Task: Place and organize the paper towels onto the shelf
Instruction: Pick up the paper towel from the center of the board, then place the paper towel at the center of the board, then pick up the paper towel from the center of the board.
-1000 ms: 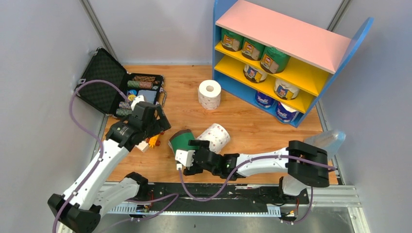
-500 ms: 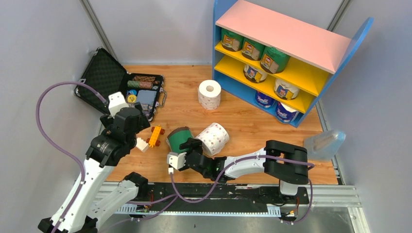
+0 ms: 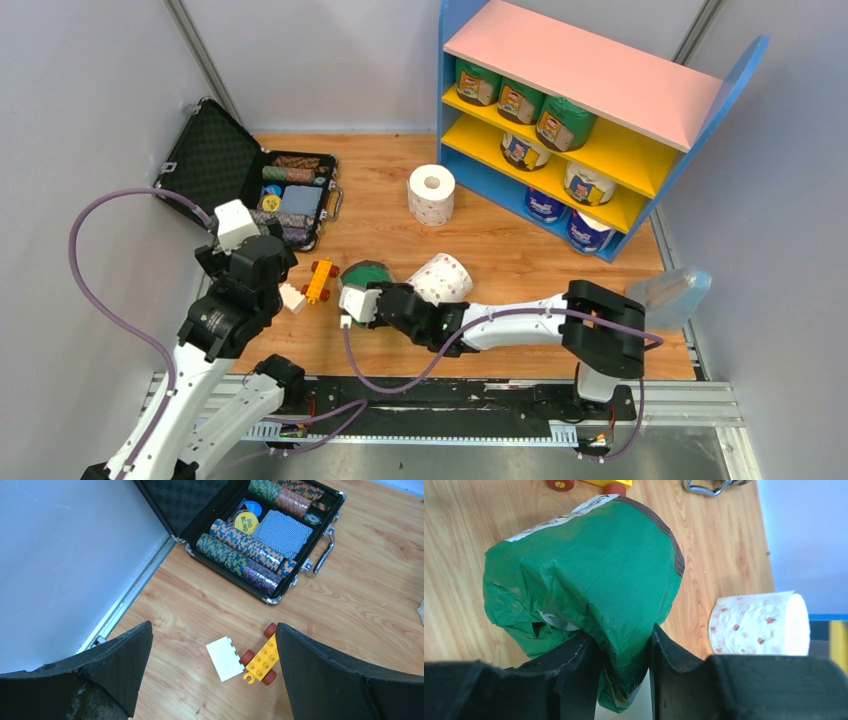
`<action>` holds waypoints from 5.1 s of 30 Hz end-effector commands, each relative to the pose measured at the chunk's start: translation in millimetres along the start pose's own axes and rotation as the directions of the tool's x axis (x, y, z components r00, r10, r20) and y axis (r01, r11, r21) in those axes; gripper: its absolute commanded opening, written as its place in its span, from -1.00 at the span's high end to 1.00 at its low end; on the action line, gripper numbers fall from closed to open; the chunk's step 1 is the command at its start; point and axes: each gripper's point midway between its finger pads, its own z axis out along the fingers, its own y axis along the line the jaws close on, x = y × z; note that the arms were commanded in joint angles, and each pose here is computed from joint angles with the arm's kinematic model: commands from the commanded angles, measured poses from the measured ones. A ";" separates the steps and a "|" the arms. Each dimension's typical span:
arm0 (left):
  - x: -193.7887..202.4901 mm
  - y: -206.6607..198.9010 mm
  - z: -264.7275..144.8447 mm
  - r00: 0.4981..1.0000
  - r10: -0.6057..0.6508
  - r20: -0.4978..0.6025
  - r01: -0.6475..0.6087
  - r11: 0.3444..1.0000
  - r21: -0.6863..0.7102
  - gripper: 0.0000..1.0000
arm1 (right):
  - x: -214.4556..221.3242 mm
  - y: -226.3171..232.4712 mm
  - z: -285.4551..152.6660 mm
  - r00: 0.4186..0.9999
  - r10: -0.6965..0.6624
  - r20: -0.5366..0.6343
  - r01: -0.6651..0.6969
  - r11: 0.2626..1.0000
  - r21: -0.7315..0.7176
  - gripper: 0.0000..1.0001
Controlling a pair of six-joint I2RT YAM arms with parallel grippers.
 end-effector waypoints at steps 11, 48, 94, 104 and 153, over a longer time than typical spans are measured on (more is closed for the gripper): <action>1.5 -8.7 7.0 0.999 -0.034 0.026 0.033 0.999 0.010 -1.00 | -13.7 -147.7 -93.1 0.668 0.744 0.013 -0.743 0.666 0.059 0.73; 8.1 -18.5 5.0 1.000 -0.018 -0.005 0.018 0.997 0.077 -1.00 | 231.8 -128.1 -214.4 -0.226 0.962 -0.151 -0.790 -0.090 0.606 -0.01; 8.0 -22.7 4.1 1.000 -0.021 -0.001 0.021 0.994 0.111 -1.00 | 167.3 -101.0 -220.8 -0.023 0.986 -0.163 -0.707 0.100 0.700 -0.57; 7.6 -22.4 2.7 1.000 -0.027 0.003 0.027 0.992 0.120 -1.00 | 170.1 -116.2 -204.4 0.149 0.947 -0.283 -0.554 0.317 0.770 -0.55; -38.8 -74.2 6.1 0.999 -0.030 0.023 0.023 0.968 0.251 -1.00 | 117.4 -298.4 -244.2 0.427 0.889 -0.162 -0.487 0.378 0.787 0.35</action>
